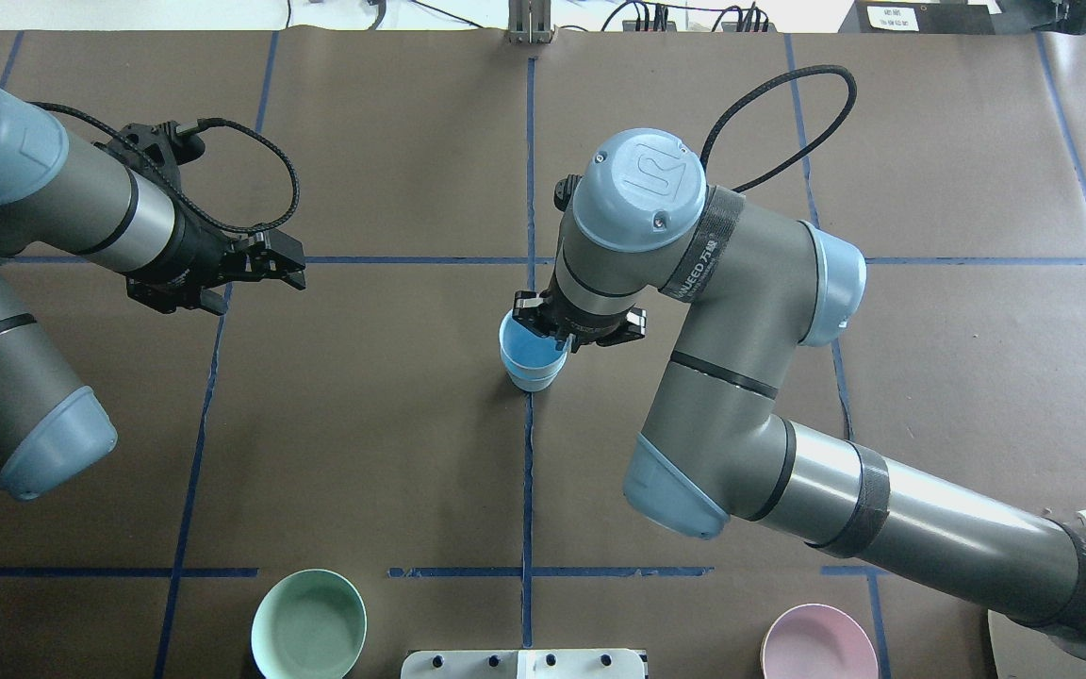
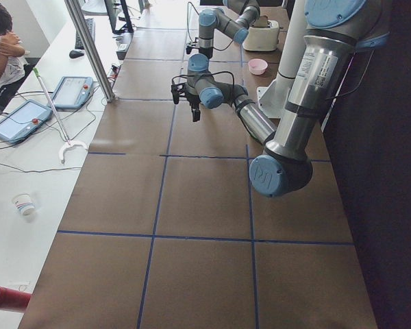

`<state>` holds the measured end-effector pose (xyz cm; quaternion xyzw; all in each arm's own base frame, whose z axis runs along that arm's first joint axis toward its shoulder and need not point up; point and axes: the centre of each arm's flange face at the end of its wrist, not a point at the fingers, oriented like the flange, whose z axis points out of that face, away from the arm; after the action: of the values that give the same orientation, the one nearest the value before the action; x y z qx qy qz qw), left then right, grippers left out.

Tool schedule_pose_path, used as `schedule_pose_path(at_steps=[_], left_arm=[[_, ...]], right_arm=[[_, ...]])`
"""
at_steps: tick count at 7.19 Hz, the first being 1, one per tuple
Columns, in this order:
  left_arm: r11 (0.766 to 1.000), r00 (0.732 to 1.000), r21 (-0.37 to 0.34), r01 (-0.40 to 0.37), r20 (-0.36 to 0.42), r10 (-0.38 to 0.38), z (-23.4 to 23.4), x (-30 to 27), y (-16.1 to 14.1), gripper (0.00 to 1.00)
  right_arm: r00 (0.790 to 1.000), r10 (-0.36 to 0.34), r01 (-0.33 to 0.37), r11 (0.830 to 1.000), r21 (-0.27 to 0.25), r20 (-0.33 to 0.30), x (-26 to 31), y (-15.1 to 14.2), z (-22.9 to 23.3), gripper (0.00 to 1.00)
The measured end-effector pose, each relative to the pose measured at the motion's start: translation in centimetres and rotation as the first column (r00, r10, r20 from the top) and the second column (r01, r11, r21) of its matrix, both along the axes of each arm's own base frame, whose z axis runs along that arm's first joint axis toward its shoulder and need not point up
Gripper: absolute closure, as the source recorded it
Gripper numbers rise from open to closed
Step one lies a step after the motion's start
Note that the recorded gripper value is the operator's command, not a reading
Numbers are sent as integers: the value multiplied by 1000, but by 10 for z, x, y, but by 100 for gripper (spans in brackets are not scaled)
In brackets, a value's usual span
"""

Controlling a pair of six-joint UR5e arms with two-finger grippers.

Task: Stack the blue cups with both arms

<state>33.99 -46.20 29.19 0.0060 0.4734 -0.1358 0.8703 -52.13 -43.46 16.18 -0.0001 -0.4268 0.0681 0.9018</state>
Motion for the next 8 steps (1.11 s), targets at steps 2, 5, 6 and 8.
schedule_pose_path(at_steps=[2, 5, 6, 8], left_arm=[[1000, 1000, 0, -1, 0, 1, 0, -1, 1, 0], [996, 997, 66, -65, 55, 61, 34, -23, 6, 0], [987, 990, 115, -115, 96, 105, 60, -47, 4, 0], [955, 966, 192, -225, 172, 193, 121, -115, -6, 0]], right_arm=[[1000, 8, -8, 1000, 8, -1, 1, -1, -1, 0], [1000, 13, -13, 1000, 14, 18, 82, -23, 36, 0], [1000, -2, 2, 999, 44, -3, 126, -28, 69, 0], [997, -47, 53, 995, 90, -67, 193, -38, 136, 0]])
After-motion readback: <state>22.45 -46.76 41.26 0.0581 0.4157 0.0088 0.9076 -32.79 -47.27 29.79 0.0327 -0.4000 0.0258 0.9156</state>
